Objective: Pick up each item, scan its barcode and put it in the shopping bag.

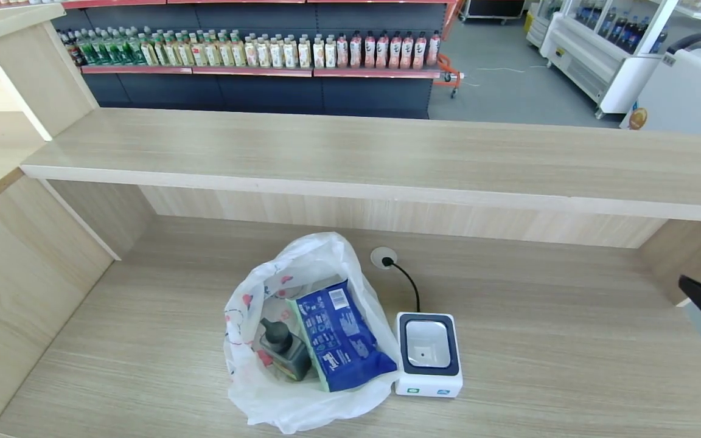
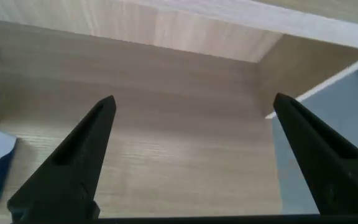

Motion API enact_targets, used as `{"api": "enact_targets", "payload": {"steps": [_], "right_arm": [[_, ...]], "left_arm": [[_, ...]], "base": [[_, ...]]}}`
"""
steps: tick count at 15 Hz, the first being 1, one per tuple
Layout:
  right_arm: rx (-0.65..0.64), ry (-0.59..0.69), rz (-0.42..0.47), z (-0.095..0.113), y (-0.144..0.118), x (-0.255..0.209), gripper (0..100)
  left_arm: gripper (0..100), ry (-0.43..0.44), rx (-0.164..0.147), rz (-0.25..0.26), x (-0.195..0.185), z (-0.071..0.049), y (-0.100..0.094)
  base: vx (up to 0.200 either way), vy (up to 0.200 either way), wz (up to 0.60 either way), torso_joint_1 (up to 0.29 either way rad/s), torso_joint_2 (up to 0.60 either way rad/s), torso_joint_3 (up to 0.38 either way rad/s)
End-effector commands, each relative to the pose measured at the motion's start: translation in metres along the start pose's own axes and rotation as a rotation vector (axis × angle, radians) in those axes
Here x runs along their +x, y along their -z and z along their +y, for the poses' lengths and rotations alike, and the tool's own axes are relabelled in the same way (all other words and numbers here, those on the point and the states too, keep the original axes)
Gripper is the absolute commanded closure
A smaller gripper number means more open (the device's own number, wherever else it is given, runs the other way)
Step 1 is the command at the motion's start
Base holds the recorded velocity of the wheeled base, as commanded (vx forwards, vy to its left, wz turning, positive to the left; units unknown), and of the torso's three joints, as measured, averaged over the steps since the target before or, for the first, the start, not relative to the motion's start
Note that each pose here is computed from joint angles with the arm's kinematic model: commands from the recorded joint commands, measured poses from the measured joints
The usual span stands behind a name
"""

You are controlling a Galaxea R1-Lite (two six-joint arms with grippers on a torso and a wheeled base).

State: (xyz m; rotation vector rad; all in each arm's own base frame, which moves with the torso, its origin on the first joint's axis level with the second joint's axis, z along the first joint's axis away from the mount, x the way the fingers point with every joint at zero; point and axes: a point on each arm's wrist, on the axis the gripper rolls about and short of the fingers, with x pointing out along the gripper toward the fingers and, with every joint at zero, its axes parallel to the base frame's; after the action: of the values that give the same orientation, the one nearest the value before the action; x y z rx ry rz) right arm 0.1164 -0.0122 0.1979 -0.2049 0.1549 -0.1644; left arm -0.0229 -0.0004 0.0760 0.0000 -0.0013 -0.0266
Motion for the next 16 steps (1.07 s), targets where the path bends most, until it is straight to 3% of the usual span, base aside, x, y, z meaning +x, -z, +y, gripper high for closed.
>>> {"api": "enact_targets", "payload": {"steps": [1,4,6,8,16], "right_arm": [[0.056,0.049,-0.030,-0.001,0.035,-0.061,0],[0.086,-0.050,-0.037,0.015,0.110,-0.096,0],[0.099,-0.064,-0.068,0.017,0.129,-0.111,0],[0.116,-0.155,-0.215,0.016,0.131,-0.120,0],[0.143,-0.189,-0.212,0.017,0.135,-0.122,0]], "left_arm": [[0,-0.001,0.000,0.000,0.000,0.000,0.000],[0,-0.001,0.000,0.000,0.000,0.000,0.000],[0,-0.001,0.000,0.000,0.000,0.000,0.000],[0,0.001,0.000,0.000,0.000,0.000,0.000],[0,-0.001,0.000,0.000,0.000,0.000,0.000]], "base": [[0.000,0.000,0.00,0.000,0.00,0.000],[0.000,0.000,0.00,0.000,0.00,0.000],[0.000,0.000,0.00,0.000,0.00,0.000],[0.000,0.000,0.00,0.000,0.00,0.000],[0.000,0.000,0.00,0.000,0.00,0.000]]}}
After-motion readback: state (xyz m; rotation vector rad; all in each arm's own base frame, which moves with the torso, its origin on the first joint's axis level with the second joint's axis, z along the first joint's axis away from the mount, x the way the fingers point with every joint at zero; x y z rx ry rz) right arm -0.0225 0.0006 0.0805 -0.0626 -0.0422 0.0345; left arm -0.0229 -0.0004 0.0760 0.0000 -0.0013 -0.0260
